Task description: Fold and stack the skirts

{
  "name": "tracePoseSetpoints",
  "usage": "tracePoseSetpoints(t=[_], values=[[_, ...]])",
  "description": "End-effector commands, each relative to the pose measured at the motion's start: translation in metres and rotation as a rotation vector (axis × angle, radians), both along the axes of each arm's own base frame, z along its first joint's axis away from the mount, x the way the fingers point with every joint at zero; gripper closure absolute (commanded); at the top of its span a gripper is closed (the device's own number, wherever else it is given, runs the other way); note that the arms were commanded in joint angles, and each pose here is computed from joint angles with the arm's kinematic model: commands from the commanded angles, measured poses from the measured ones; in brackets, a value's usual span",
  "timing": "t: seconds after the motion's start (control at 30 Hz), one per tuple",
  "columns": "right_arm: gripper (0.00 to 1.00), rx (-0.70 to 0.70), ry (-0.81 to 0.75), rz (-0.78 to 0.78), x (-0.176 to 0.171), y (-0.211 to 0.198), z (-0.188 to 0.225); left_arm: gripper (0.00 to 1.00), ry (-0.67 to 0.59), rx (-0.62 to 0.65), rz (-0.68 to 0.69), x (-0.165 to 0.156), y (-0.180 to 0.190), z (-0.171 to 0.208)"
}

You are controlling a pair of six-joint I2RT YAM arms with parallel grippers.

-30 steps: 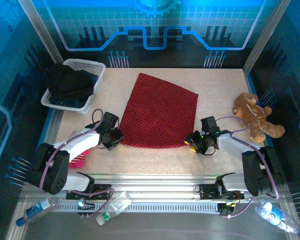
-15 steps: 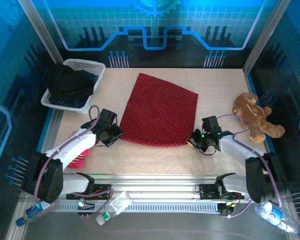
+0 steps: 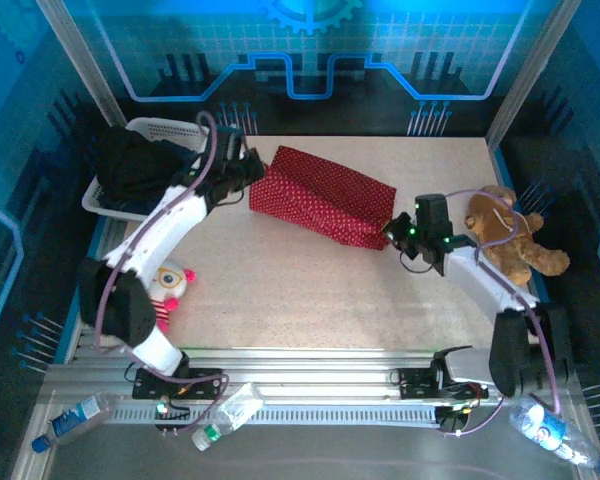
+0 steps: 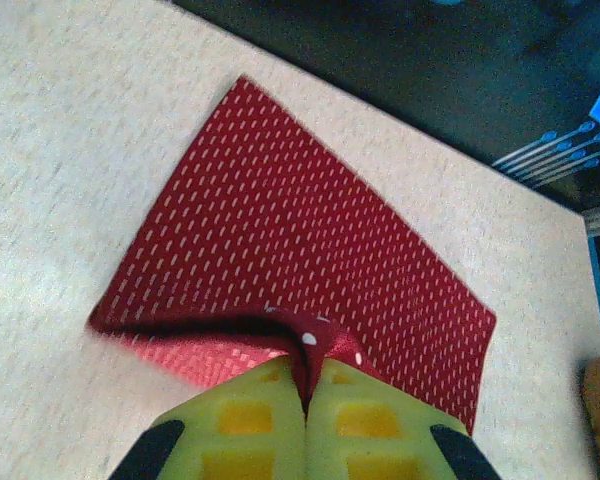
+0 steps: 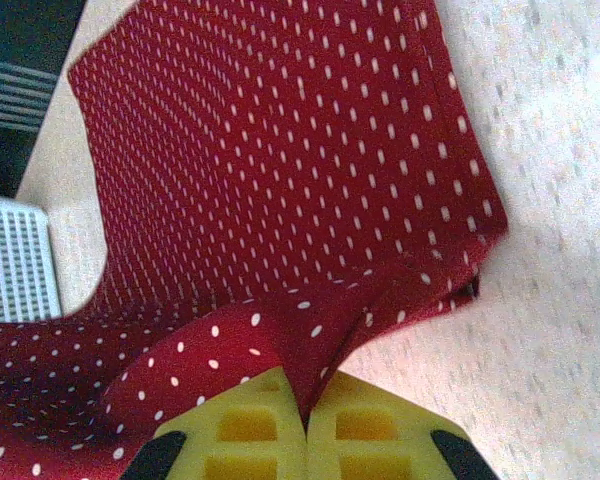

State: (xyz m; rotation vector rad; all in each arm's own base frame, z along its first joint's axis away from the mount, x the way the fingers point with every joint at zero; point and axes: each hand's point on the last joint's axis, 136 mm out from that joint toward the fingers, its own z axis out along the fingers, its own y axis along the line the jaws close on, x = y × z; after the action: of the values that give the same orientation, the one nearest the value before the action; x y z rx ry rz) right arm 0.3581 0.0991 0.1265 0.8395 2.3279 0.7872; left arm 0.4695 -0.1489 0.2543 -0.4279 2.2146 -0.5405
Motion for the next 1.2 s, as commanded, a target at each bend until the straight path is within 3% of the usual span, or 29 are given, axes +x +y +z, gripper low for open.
tracePoseSetpoints(t=[0.0,0.2,0.43,1.07,1.1,1.17], values=[[1.00,-0.038,-0.080,-0.029,0.039,-0.012,0.011,1.00,-0.065,0.071,-0.019,0.043,0.004,0.007],[1.00,-0.028,-0.089,-0.041,0.084,-0.022,0.012,1.00,-0.042,0.069,-0.019,0.090,0.001,-0.007],[1.00,0.007,-0.032,-0.022,0.113,-0.031,-0.007,1.00,-0.001,0.057,-0.013,0.118,0.001,-0.028],[0.98,0.065,0.042,-0.038,0.153,-0.039,-0.048,1.00,0.028,0.015,-0.020,0.175,-0.001,-0.088],[0.96,0.072,0.034,-0.039,0.156,-0.041,-0.049,0.99,0.021,0.008,-0.025,0.178,-0.003,-0.090],[0.91,0.097,0.007,-0.034,0.164,-0.043,-0.050,0.84,-0.002,-0.010,-0.042,0.187,-0.007,-0.091]])
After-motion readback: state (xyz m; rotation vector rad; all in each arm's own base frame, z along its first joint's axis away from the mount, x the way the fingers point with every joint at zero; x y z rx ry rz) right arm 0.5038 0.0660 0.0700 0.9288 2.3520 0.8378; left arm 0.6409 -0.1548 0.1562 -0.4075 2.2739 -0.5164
